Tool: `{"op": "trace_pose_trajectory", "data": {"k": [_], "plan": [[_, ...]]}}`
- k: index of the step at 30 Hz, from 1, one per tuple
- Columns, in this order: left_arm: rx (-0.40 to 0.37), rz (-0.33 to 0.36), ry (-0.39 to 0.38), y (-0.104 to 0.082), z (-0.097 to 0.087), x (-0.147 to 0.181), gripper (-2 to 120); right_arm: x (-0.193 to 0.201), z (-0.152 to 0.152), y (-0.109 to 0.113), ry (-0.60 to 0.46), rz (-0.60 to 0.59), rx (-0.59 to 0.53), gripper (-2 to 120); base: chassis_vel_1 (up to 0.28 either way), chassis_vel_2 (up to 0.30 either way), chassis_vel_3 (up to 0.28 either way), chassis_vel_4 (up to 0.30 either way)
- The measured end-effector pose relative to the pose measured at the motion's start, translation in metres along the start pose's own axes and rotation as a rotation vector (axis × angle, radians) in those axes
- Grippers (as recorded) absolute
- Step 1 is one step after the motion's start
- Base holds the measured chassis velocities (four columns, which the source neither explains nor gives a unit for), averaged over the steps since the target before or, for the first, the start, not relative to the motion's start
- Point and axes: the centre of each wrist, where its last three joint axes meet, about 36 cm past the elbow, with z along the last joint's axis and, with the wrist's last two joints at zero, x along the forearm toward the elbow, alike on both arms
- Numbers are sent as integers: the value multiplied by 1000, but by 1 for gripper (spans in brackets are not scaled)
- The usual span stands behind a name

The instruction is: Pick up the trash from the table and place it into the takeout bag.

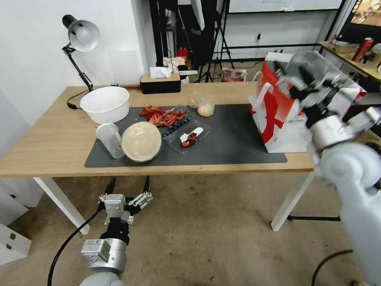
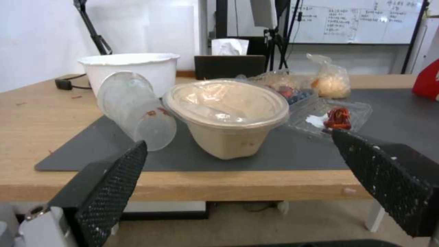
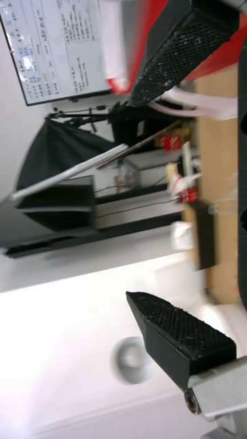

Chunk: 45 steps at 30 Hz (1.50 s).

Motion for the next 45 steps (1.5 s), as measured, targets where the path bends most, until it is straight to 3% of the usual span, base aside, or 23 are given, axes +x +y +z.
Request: {"op": "trace_pose_trajectory", "data": {"k": [6,15,20,34,45], "plan": [[4,-6,-2,1,0,0,100,59,50,18,50,67,221,100,0,0,0,0],[13,-8,1,2,3,-1,100,126,97,27,133,207,262,100,0,0,0,0],[14,-6,2,1,4,-1,100,143,116,29,175,237,243,100,0,0,0,0],[13,-8,1,2,4,0,100,138,134,37,203,255,192,100,0,0,0,0],[12,-10,0,2,5,-1,100,78,111,49,221,231,85,100,0,0,0,0]]}}
